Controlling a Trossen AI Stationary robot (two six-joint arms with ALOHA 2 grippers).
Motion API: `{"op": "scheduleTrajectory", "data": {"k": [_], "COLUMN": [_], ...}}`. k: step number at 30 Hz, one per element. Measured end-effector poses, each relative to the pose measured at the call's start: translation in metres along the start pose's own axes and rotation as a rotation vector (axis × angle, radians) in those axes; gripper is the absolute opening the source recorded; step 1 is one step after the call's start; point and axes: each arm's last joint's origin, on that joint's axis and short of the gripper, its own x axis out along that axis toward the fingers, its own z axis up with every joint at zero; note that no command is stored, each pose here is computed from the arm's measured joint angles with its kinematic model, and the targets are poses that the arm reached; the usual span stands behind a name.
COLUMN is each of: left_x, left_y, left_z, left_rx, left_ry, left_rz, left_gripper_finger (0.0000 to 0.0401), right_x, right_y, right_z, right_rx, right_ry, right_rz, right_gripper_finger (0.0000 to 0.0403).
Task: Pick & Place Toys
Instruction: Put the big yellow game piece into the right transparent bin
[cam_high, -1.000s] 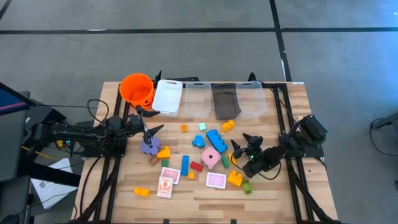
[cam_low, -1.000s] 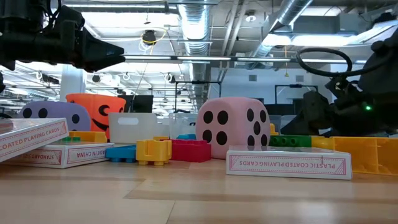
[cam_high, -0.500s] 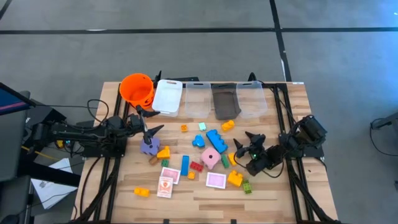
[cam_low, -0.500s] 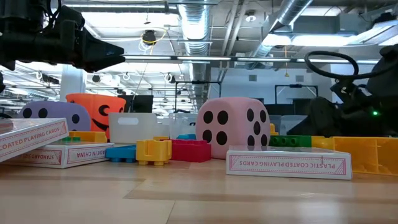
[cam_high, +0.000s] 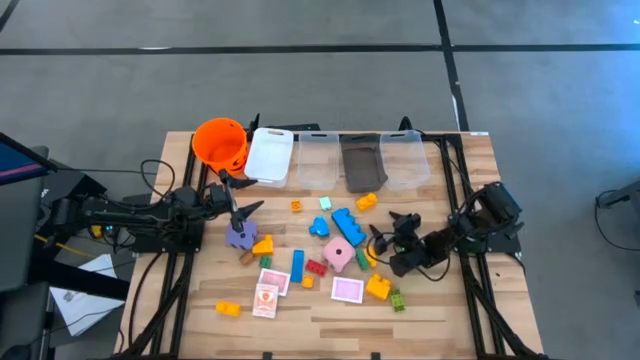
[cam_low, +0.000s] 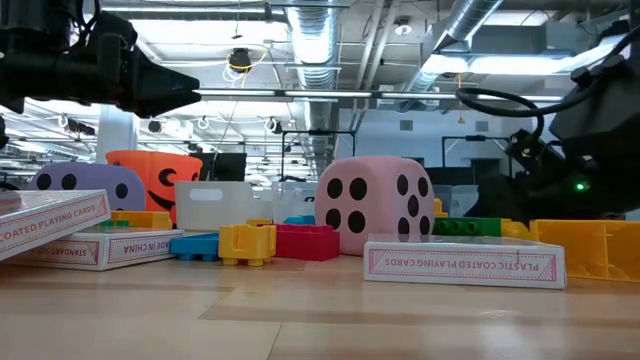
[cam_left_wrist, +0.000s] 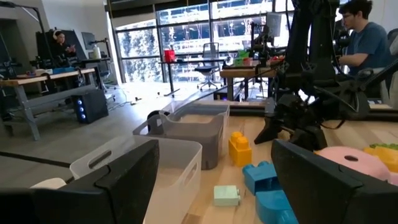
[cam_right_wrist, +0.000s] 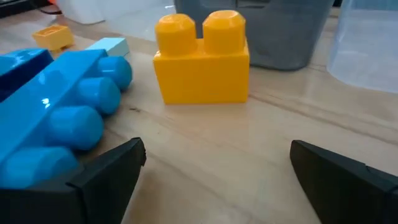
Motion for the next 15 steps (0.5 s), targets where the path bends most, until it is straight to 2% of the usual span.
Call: {"op": "scheduleTrajectory", "data": {"k": [6,12,15], "left_x": [0.0,0.0,0.0], "left_y": [0.0,0.0,0.0], "left_z": [-0.002,-0.002,-0.002], "left_rx": [0.005,0.005,0.005], "left_ry": [0.018,0.019,0.018], "left_rz": [-0.002,-0.002,-0.003], "left_gripper_finger": [0.0301,0.0301,0.0301], "right_x": [0.0,0.006,0.008], "right_y": [0.013,0.024,0.023], "right_z": [0.002,0.007,0.008], "right_rx": [-0.058,-0.035,-0.085], "right_ry": [0.009,0.034,0.04], "right_rz": [0.022,0.033,0.022], "right_gripper_finger": [0.04,0.04,0.04]}}
